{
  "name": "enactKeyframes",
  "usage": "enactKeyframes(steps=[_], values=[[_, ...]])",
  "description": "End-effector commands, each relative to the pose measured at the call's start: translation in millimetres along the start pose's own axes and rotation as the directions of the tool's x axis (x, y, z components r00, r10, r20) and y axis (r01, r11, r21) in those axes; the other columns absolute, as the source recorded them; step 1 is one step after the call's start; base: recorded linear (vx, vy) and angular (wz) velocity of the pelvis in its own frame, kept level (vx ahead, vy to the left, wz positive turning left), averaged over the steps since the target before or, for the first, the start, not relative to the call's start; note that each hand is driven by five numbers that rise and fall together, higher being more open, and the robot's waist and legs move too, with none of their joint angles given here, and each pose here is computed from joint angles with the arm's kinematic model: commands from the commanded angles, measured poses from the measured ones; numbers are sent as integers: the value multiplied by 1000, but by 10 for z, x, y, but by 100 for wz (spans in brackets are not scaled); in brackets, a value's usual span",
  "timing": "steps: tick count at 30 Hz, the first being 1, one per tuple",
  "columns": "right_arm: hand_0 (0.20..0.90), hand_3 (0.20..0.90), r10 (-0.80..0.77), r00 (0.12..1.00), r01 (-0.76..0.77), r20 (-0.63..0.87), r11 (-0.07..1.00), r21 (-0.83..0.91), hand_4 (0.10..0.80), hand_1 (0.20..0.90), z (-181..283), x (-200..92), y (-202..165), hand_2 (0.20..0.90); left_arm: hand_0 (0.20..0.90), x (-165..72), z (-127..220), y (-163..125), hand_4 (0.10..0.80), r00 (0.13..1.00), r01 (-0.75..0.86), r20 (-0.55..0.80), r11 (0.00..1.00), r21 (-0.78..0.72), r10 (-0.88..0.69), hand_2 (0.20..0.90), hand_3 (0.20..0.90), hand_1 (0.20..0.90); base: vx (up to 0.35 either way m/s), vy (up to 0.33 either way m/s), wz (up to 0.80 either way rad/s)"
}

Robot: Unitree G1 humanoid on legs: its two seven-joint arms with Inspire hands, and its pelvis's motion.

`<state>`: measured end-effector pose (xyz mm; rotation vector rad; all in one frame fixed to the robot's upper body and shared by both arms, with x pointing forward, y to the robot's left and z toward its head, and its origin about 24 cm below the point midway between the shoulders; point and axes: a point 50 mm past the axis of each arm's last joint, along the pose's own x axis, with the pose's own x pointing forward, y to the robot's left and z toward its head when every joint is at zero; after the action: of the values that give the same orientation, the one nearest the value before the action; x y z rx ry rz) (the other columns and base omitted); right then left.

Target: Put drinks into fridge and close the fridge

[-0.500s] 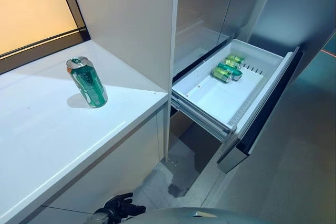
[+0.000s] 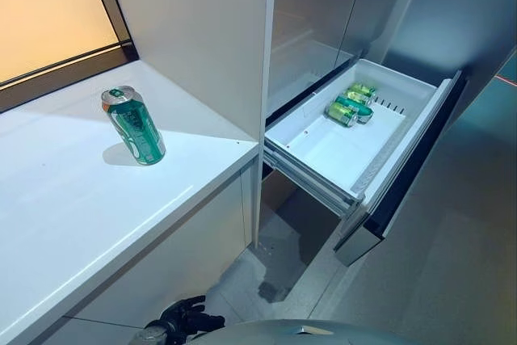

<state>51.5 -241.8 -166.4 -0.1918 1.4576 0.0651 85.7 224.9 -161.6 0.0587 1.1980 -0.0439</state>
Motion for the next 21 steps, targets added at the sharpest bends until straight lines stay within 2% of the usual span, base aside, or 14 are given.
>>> enactKeyframes(steps=[1, 6, 8, 11, 12, 15, 17, 18, 21], values=[[900, 900, 70, 997, -69, 33, 997, -30, 800, 900, 203, 28, 170, 900, 900, 71, 278, -205, 800, 992, 80, 91, 996, 47, -84, 900, 900, 900, 0, 0, 0], [900, 900, 68, 997, -66, 31, 997, -43, 800, 900, 209, 28, 165, 900, 900, 69, 391, -260, 800, 982, 91, 145, 973, 210, -123, 900, 900, 900, 0, 0, 0], [900, 900, 67, 997, -64, 34, 996, -60, 800, 900, 224, 24, 149, 900, 900, 63, 496, -303, 800, 971, 86, 183, 937, 339, -155, 900, 900, 900, -15, 8, 0], [900, 900, 65, 997, -62, 38, 996, -70, 800, 900, 232, 22, 137, 900, 900, 55, 597, -341, 800, 958, 83, 216, 904, 420, -188, 900, 900, 900, 0, 0, 0], [900, 900, 64, 997, -61, 41, 995, -80, 800, 900, 247, 19, 128, 900, 900, 35, 707, -410, 800, 935, 78, 257, 846, 527, -246, 900, 900, 900, 0, 0, 0], [900, 900, 63, 997, -59, 40, 993, -104, 800, 900, 251, 14, 100, 900, 900, -13, 868, -541, 800, 894, 26, 297, 701, 713, -336, 900, 900, 900, 0, 0, 0], [900, 900, 65, 997, -60, 43, 990, -127, 800, 900, 260, 9, 86, 900, 900, -63, 1029, -642, 800, 858, -19, 323, 604, 797, -399, 900, 900, 900, -21, 14, -4], [900, 900, 66, 997, -60, 44, 990, -131, 800, 900, 265, 8, 84, 900, 900, -75, 1067, -660, 800, 850, -31, 332, 590, 807, -409, 900, 900, 900, -37, 15, -7], [900, 900, 63, 997, -54, 53, 986, -159, 800, 900, 293, 0, 54, 900, 900, -197, 1363, -826, 800, 785, -149, 352, 395, 906, -510, 900, 900, 900, -58, 27, -11]])
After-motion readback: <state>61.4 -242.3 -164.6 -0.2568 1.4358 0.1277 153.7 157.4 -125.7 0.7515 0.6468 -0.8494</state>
